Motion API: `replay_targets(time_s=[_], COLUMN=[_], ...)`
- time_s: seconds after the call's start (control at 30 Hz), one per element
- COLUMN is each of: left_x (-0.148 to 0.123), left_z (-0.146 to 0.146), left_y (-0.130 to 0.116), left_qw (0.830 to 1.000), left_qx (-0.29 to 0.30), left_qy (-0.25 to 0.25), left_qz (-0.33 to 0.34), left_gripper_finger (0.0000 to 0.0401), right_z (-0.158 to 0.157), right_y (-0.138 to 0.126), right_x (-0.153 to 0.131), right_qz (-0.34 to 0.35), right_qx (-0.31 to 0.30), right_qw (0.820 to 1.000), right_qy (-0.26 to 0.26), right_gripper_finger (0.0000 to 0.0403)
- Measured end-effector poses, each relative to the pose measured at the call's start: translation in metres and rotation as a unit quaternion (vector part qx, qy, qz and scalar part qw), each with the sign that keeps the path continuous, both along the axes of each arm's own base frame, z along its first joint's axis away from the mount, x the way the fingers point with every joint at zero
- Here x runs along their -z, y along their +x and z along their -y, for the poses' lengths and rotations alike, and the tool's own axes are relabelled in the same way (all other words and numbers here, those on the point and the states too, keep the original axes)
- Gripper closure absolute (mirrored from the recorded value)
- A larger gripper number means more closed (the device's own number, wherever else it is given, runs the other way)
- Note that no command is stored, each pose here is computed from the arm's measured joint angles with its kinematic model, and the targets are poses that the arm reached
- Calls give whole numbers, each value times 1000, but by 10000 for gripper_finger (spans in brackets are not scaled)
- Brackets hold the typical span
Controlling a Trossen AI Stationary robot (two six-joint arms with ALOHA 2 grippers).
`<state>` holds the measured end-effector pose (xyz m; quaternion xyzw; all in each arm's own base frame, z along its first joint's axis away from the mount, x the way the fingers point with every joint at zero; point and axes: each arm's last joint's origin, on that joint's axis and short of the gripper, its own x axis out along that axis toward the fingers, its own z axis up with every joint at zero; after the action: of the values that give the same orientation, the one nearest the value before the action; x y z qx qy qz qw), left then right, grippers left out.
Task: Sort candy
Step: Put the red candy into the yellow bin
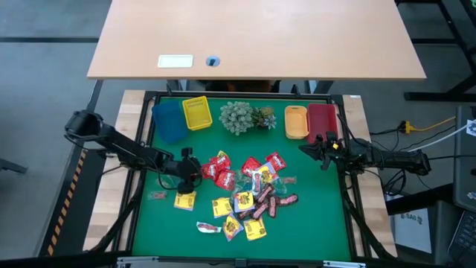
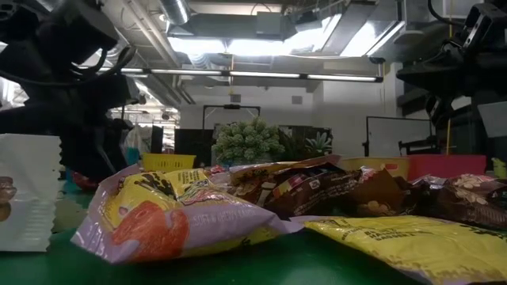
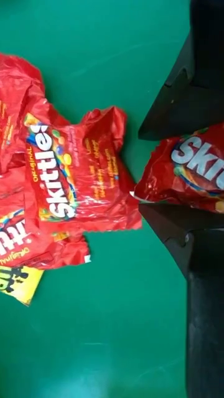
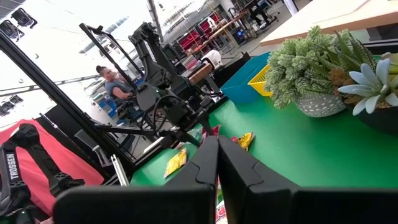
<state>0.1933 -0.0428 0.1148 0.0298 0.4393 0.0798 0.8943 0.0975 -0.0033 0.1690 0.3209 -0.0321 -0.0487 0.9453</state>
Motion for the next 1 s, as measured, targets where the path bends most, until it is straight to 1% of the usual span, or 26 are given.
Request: replay_targets(time_s=[0.23,0.33,0.7,0.9,1.0], left_x=[5,6,7,7,7], left_z=[0,0,1,0,0], left_y=[2,1,1,1,1], left_qw=[1000,1000,1000,1000,1000], left_qx=[-1,0,2,2,2], left_qy=[4,3,1,3,5], left_qz=[-12,-14,-19,-19,-18], left_gripper_finger=[240,251,334,386,397], right_z=[0,0,0,0,0], right_y=[0,0,0,0,0], right_x=[0,0,0,0,0], right_qz=[-1,-1,-1,-1,-1], right_qx=[0,0,0,0,0], right_qw=[1000,1000,1000,1000,1000], right_qy=[0,0,0,0,0], right_gripper_finger=[391,391,391,391,391])
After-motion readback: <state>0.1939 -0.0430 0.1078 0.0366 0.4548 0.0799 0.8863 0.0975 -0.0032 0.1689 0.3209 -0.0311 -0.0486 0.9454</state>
